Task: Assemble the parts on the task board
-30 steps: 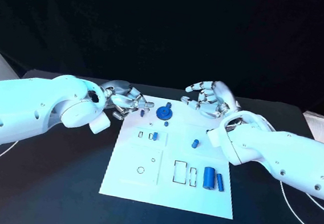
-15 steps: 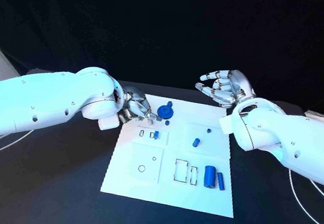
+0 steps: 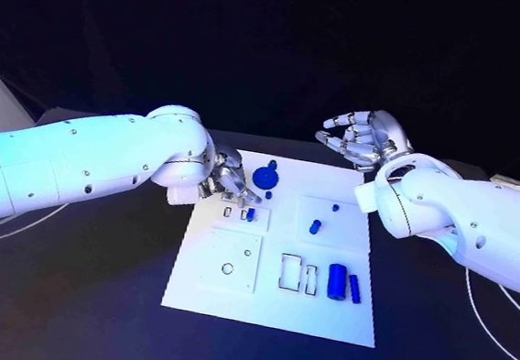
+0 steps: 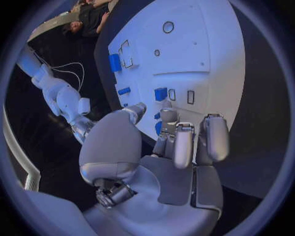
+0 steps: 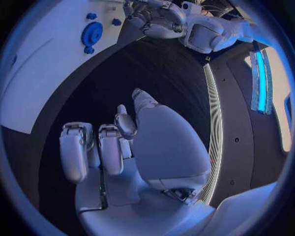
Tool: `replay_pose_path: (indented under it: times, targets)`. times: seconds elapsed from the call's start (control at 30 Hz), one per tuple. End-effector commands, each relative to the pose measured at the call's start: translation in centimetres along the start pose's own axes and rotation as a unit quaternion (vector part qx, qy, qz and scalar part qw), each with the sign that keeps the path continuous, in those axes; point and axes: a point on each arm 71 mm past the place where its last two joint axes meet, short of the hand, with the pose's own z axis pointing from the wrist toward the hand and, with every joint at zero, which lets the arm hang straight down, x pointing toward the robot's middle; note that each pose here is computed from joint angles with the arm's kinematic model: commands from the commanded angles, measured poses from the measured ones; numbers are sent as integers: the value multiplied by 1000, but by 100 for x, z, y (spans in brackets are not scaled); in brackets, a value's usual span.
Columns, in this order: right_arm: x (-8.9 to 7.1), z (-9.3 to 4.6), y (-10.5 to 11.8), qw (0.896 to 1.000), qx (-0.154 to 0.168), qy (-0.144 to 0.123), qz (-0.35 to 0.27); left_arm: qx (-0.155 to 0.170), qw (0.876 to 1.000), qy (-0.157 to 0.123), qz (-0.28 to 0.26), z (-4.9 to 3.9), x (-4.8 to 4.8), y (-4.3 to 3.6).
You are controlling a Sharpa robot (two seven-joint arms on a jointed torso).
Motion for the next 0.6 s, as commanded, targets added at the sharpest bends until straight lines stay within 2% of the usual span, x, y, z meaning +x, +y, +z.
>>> replay_pose_path:
  times: [0.03, 0.6]
  targets:
    - [19, 2, 2, 1000, 3, 12, 0, -18, 999, 13, 31, 14, 8, -8]
    - [31, 11, 4, 1000, 6, 16, -2, -20, 998, 27, 51, 86, 55, -114]
